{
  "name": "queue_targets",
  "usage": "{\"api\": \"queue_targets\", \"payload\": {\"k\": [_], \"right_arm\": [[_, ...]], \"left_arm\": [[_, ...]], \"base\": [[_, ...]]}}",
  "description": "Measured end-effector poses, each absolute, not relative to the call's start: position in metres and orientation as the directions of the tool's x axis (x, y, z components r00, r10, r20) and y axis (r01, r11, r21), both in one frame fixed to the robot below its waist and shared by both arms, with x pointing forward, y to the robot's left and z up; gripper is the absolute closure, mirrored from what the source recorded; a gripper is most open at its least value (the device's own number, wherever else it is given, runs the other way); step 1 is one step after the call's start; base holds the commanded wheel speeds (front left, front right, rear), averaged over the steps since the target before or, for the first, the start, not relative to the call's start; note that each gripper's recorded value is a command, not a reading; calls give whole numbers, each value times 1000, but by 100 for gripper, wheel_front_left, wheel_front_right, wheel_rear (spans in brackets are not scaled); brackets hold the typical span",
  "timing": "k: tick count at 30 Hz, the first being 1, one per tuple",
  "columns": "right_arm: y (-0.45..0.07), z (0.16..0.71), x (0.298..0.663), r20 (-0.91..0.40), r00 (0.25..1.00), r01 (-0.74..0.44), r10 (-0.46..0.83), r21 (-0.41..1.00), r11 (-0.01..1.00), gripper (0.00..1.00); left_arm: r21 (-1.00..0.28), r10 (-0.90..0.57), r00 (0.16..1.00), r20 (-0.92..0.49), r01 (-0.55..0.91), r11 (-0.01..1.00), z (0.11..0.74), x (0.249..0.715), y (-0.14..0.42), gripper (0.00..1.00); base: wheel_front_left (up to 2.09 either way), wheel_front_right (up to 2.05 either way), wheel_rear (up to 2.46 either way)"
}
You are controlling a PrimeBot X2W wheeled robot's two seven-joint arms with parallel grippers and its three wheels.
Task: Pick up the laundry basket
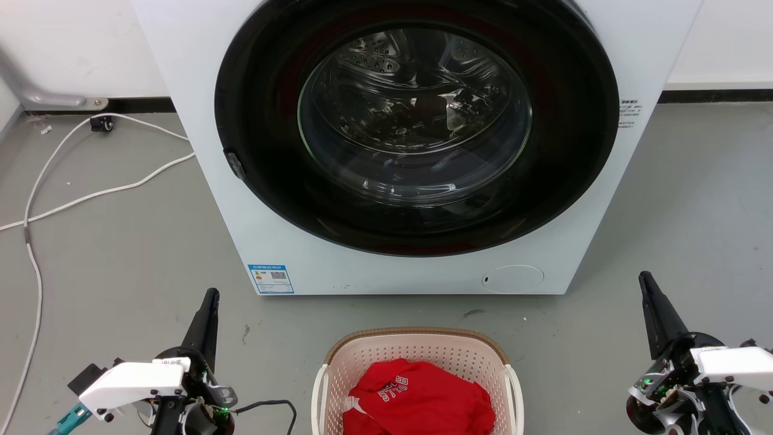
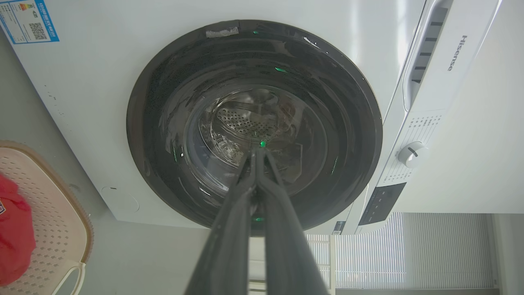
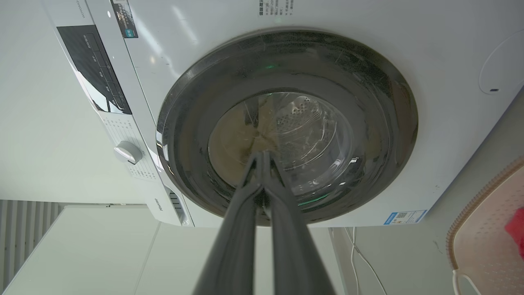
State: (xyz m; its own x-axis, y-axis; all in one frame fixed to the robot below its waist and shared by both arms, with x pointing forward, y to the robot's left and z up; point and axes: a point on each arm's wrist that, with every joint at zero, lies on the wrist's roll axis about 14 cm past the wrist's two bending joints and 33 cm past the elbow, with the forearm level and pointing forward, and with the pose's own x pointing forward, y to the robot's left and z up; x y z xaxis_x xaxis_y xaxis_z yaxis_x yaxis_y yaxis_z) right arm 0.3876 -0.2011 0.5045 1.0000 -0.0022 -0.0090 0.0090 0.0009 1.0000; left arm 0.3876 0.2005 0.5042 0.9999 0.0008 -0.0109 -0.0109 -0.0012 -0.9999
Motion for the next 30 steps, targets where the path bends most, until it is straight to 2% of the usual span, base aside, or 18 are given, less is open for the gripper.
{"api": "queue_targets", "payload": {"k": [30], "right_arm": [[-201, 505, 388, -9, 1000, 9, -2, 1000, 1, 100]], "left_arm": [[-1000, 1, 1000, -11, -11, -2, 504, 388, 201, 100]], "base": [[0, 0, 0]]}}
